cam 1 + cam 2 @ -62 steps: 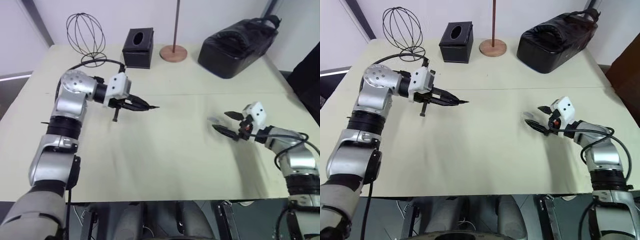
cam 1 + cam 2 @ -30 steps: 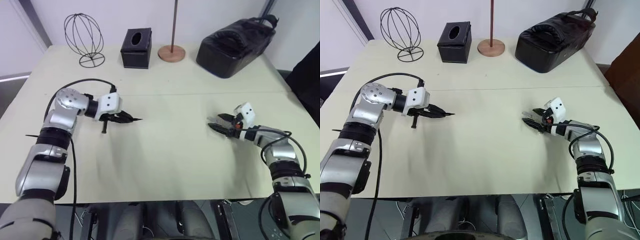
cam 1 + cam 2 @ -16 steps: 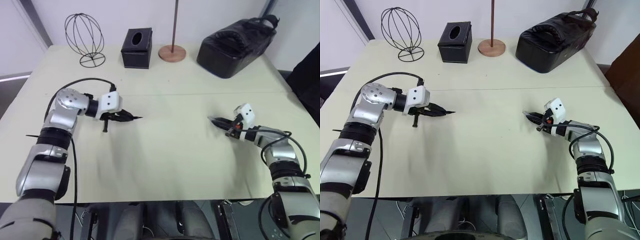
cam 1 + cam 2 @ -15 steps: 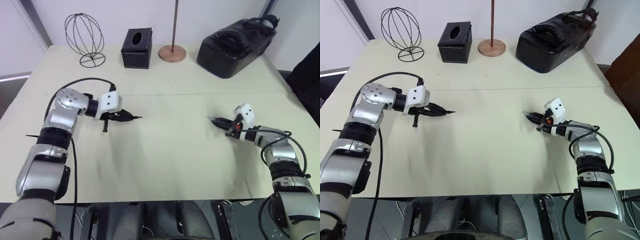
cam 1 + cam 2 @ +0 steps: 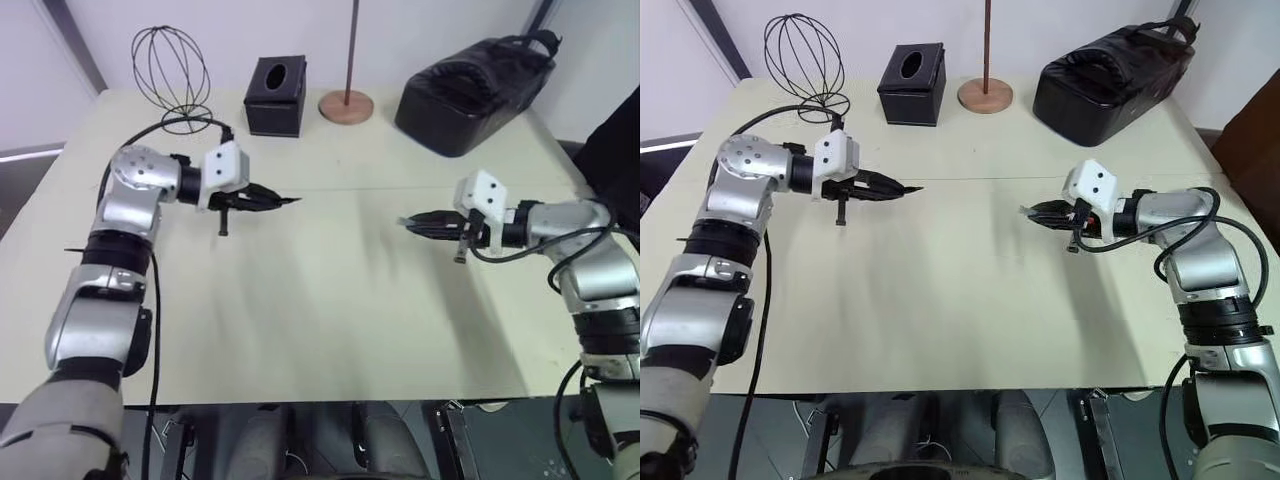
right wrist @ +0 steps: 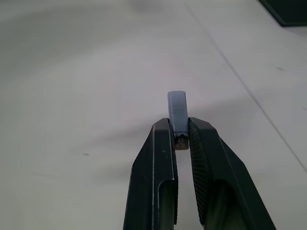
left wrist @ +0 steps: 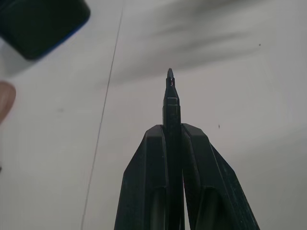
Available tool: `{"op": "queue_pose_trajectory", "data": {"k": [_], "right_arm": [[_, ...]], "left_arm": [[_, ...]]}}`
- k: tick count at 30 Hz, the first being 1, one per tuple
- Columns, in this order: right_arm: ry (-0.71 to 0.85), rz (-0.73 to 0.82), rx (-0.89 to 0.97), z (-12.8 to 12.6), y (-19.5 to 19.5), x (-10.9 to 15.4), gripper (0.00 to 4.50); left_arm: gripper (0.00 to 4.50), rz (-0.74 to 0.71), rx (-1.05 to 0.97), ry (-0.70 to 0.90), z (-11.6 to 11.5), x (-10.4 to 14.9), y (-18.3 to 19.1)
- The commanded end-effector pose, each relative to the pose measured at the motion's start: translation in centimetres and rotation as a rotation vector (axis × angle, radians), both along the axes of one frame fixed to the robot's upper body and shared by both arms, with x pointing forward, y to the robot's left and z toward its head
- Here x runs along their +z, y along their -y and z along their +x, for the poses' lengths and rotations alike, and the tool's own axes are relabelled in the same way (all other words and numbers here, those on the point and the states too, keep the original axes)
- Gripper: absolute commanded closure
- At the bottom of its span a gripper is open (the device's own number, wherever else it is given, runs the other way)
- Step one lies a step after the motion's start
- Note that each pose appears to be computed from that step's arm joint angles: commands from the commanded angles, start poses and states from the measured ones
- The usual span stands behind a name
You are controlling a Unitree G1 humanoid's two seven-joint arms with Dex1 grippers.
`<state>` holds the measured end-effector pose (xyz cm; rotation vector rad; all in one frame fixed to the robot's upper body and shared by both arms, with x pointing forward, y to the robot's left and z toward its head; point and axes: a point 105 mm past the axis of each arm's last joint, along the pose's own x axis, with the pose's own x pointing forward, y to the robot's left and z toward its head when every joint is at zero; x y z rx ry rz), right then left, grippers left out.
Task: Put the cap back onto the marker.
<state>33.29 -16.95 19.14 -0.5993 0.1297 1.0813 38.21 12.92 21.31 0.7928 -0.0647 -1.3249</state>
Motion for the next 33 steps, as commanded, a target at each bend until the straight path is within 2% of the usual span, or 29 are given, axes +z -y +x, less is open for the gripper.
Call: {"op": "queue_pose_trajectory", "data": {"k": [1, 10, 22, 33], "right_arm": [[0.053, 0.002, 0.075, -0.7, -1.7, 2.2, 4.38], [0.079, 0.018, 0.118, -0.3, -3.4, 2.8, 4.38], [0.102, 0.027, 0.112, 0.5, -3.6, 2.8, 4.38], [0.123, 0.047, 0.146, 0.3, -4.8, 3.4, 4.38]], "left_arm": [[4.5, -0.015, -0.063, 0.072, -0.3, 2.2, 1.5], [4.5, -0.026, -0.164, 0.061, -0.9, 1.8, 4.8], [4.5, -0.051, -0.201, 0.032, -1.8, 1.2, 5.7], [4.5, -0.049, -0.212, 0.015, -2.0, 0.5, 6.4]]}}
